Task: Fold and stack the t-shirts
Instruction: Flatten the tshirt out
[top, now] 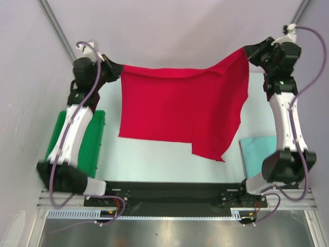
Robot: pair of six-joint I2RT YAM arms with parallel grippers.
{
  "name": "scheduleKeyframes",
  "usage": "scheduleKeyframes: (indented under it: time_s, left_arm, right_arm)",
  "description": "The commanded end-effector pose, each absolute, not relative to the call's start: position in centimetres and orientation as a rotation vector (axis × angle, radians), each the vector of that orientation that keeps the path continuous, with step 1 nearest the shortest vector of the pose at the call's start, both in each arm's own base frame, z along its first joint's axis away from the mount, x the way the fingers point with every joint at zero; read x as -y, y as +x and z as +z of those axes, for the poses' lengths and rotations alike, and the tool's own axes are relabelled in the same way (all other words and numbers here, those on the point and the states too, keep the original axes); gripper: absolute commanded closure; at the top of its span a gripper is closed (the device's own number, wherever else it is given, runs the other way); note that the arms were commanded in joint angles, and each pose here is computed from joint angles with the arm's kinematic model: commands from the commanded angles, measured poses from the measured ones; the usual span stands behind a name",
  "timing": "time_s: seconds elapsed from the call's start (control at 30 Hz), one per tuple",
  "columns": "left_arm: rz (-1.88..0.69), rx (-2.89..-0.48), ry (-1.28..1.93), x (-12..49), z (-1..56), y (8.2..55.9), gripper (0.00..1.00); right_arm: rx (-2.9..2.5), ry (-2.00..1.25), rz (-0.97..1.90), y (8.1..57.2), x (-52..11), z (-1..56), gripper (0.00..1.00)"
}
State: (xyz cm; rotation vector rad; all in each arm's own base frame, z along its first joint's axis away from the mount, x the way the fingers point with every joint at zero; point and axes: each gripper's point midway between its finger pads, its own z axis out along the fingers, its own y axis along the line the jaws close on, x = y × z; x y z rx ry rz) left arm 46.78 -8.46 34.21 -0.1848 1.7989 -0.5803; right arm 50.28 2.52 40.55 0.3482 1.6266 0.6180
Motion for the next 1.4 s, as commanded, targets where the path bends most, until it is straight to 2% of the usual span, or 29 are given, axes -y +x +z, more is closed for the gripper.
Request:
scheduleKeyframes:
  time_s: [0.0,0.13,0.17,0.27,0.37,0.4,0.43,0.53,0.67,0.73,0.83,0.9,0.93,1.17,1.37]
  left_arm:
    - [-0.655,-1.582,-0.095,10.4,43.8,38.9,1.0]
    - [-0.609,-1.398,-0.098,8.5,51.5,31.4,1.0]
    - [-0.592,-1.327,-0.093,8.0,54.4,29.5,1.0]
    - [-0.576,-1.186,-0.047,7.2,60.0,23.7,1.0]
    - [-0.581,-1.077,-0.005,6.9,63.4,18.3,1.0]
    - [-0.581,-1.061,0.009,6.9,63.7,17.1,1.0]
    - [-0.58,-1.017,0.018,6.6,64.5,14.7,0.99]
    - [-0.554,-0.962,0.007,5.7,65.3,11.5,1.0]
    - [-0.523,-0.887,0.002,4.8,66.7,7.9,1.0]
    - [-0.504,-0.884,-0.009,4.4,66.9,7.7,1.0]
    - [-0.475,-0.909,-0.026,4.1,66.3,9.3,1.0]
    - [-0.454,-1.0,-0.049,4.2,63.8,13.3,1.0]
    - [-0.448,-0.991,-0.05,4.1,64.0,13.3,1.0]
    - [-0.347,-1.302,-0.111,4.4,51.0,27.4,1.0]
    - [-0.245,-1.482,-0.132,4.0,39.4,38.1,1.0]
  right_arm:
    - [-1.364,0.292,0.584,44.3,-1.6,50.8,1.0]
    - [-1.19,0.254,0.563,37.6,-1.7,57.3,1.0]
    - [-1.117,0.229,0.558,34.6,-1.9,59.8,1.0]
    - [-0.994,0.193,0.53,29.9,-2.0,63.3,1.0]
    - [-0.867,0.158,0.501,23.8,-2.2,66.4,1.0]
    - [-0.817,0.143,0.497,21.2,-2.4,67.4,1.0]
    - [-0.785,0.132,0.491,19.9,-2.5,68.1,1.0]
    - [-0.706,0.095,0.479,15.8,-3.0,69.9,1.0]
    - [-0.655,0.062,0.498,13.1,-3.7,71.4,1.0]
    - [-0.644,0.046,0.513,12.7,-4.0,71.7,1.0]
    - [-0.676,0.051,0.529,14.7,-4.0,71.1,1.0]
    - [-0.729,0.07,0.551,17.8,-4.0,69.7,1.0]
    - [-0.751,0.075,0.561,19.0,-4.0,68.9,1.0]
    - [-0.996,0.163,0.626,31.4,-3.8,60.0,1.0]
    - [-1.247,0.198,0.603,42.6,-5.0,48.2,1.0]
